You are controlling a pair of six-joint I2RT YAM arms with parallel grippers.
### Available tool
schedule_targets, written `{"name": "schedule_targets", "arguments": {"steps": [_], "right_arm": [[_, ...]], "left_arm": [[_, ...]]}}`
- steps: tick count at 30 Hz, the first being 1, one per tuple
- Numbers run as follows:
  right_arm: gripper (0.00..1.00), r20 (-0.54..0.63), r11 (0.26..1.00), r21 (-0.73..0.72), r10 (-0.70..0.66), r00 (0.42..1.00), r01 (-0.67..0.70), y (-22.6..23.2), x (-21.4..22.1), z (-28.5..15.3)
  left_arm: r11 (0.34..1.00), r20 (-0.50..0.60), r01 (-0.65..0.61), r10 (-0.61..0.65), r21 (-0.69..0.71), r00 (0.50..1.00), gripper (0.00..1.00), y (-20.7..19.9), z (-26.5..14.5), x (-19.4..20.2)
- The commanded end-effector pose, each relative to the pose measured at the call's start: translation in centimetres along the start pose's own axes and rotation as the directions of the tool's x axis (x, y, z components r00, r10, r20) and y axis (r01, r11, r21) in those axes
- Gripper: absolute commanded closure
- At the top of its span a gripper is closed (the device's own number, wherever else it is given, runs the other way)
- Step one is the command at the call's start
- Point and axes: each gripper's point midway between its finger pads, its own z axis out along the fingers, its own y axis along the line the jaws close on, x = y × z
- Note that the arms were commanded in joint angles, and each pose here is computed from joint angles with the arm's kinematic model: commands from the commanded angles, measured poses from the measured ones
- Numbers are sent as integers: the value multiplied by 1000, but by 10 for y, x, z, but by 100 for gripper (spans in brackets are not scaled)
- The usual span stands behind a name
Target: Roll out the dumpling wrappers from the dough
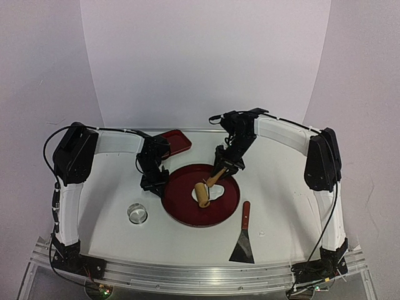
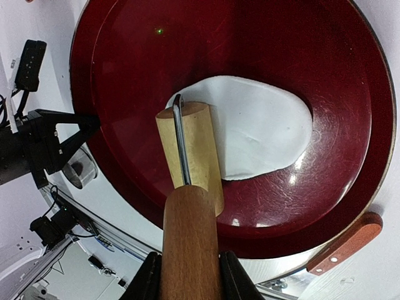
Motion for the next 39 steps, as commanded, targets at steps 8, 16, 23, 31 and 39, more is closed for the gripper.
{"name": "schedule_targets", "arguments": {"steps": [8, 16, 23, 31, 39], "right_arm": [[100, -187, 843, 535, 173, 967, -47, -153, 33, 129], [100, -157, 902, 431, 65, 985, 9, -113, 18, 111], [100, -7, 974, 18, -225, 974, 225, 28, -6, 35], [100, 154, 896, -149, -396, 905, 418, 93, 23, -66], [100, 186, 898, -40, -424, 886, 438, 55, 33, -102]], "left_arm": [[995, -27, -7, 4, -101, 1000, 100, 20, 35, 0], [994, -26, -13, 10, -110, 1000, 100, 21, 33, 1], [987, -19, -56, 54, -150, 998, 100, 26, 29, -2], [935, -67, -241, 232, -259, 970, 100, 44, 18, -1], [891, -129, -367, 344, -266, 930, 100, 51, 10, 7]]}}
